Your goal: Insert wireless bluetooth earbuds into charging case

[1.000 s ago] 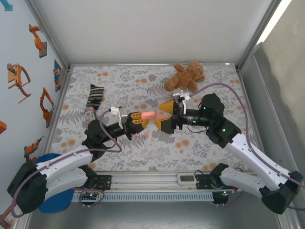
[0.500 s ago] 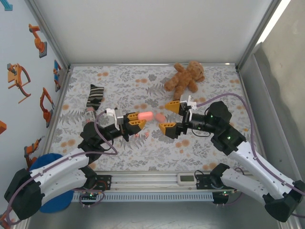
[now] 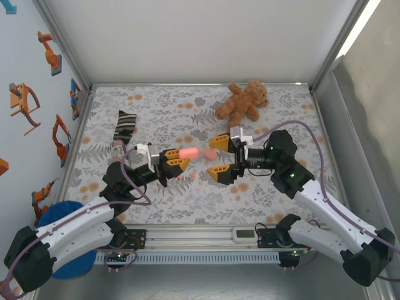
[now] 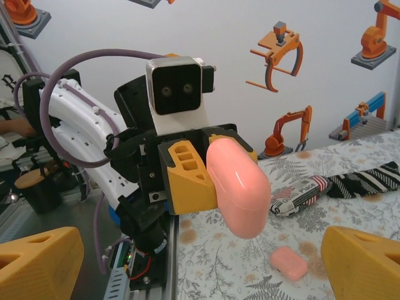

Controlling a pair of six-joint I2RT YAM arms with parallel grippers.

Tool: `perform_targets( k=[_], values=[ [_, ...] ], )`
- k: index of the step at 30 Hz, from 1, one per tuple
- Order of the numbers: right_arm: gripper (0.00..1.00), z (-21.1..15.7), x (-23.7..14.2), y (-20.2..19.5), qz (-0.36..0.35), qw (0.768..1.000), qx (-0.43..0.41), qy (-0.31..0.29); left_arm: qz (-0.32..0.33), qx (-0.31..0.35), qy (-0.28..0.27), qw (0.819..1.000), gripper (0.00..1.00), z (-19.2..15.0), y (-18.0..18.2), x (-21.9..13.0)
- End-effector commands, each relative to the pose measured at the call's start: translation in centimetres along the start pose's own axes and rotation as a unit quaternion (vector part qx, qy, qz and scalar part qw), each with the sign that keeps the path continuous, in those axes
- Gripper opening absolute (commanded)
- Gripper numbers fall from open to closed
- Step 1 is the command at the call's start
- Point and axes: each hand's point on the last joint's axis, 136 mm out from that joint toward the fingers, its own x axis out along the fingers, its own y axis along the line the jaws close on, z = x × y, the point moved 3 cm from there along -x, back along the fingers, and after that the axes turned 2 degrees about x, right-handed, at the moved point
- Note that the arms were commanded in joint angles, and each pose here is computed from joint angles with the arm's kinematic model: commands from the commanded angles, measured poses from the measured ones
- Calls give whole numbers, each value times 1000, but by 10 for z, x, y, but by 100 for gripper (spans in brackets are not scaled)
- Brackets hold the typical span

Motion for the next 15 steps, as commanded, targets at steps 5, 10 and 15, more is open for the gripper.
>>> perform_targets(
  k=[5, 10, 15],
  values=[
    [93, 10, 5, 4, 28, 999, -42, -14, -39, 19, -7, 999, 0, 5, -13, 2],
    [90, 6, 14, 1, 38, 999, -31, -2, -44, 18, -6, 999, 0, 5, -13, 4],
    [87, 2, 21, 1, 43, 999, -28, 6, -49, 18, -7, 999, 0, 5, -15, 5]
  ],
)
